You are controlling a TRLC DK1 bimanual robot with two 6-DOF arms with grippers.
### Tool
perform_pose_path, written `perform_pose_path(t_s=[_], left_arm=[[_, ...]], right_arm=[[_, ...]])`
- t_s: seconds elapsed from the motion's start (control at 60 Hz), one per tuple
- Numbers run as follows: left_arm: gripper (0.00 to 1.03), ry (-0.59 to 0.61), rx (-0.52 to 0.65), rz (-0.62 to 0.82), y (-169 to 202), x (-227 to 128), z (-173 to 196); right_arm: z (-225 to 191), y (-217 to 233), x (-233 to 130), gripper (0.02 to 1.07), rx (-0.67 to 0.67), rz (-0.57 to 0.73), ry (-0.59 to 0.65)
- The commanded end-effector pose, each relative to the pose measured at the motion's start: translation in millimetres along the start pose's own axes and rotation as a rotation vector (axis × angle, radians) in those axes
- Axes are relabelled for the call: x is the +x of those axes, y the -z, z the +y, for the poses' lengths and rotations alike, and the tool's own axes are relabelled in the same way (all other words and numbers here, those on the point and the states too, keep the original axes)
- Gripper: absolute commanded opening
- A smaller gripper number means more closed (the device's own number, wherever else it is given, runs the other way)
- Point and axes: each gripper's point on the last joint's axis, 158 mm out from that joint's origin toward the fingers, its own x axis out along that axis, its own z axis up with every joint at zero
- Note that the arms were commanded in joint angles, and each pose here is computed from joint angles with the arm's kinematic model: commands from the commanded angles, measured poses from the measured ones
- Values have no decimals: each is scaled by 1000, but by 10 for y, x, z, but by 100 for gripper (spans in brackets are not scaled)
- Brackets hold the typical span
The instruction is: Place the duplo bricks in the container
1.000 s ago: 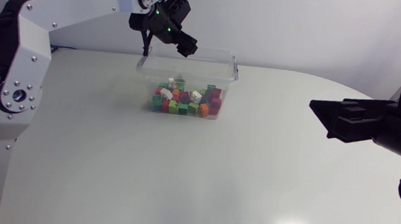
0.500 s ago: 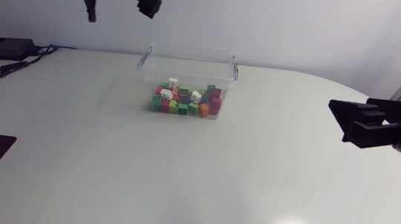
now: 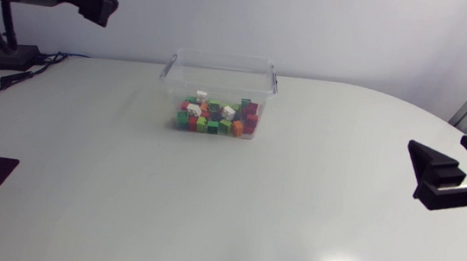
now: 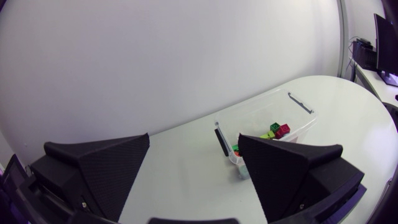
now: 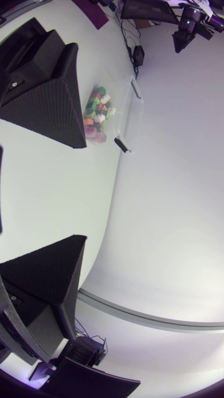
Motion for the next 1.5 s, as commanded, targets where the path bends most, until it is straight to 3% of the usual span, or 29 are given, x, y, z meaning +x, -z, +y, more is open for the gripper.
perform_pose_path(t_s=[0.0,0.517,0.9,1.483], left_arm=[[99,-31,-62,-14,90,-154,102],[99,-151,-167,-208,515,-1051,249],[99,-219,-174,-321,969,-1422,185],[99,-161,-269,-318,1785,-1264,-175]], right_arm=[[-48,80,-38,102,-34,-18,31],[-202,297,-194,102,-142,-95,131],[-223,454,-198,102,-159,-133,160],[-130,725,-29,102,22,-151,116]])
